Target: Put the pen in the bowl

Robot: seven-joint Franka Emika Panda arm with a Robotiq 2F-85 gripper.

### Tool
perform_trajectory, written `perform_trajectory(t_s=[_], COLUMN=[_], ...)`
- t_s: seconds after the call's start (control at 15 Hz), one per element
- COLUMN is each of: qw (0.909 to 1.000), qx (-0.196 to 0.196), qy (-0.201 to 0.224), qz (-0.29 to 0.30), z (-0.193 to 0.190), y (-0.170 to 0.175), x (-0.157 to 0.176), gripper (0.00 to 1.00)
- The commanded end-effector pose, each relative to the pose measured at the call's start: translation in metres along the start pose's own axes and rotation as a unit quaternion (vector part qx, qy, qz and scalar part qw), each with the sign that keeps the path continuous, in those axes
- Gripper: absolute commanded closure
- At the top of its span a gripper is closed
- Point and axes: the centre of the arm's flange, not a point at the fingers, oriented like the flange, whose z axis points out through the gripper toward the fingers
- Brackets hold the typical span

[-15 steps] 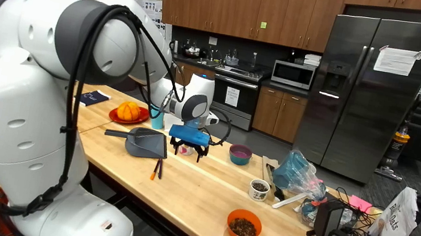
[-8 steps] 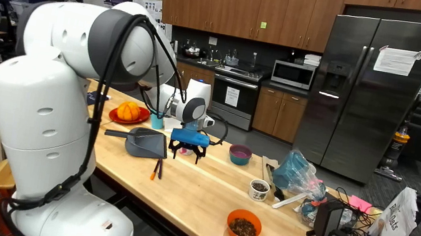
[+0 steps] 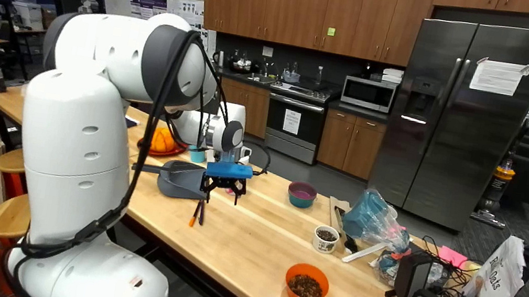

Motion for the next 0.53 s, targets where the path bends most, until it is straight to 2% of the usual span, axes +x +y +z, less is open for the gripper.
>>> perform_trajectory(t_s=[0.0, 0.47], qw=[0.9992, 0.9988], qx=[-0.005, -0.003], qy=[-0.016, -0.005], qz=[-0.035, -0.048], z=[0.007, 0.020], y=[-0.010, -0.026], x=[0.025, 0.052], gripper=[0.00, 0.00])
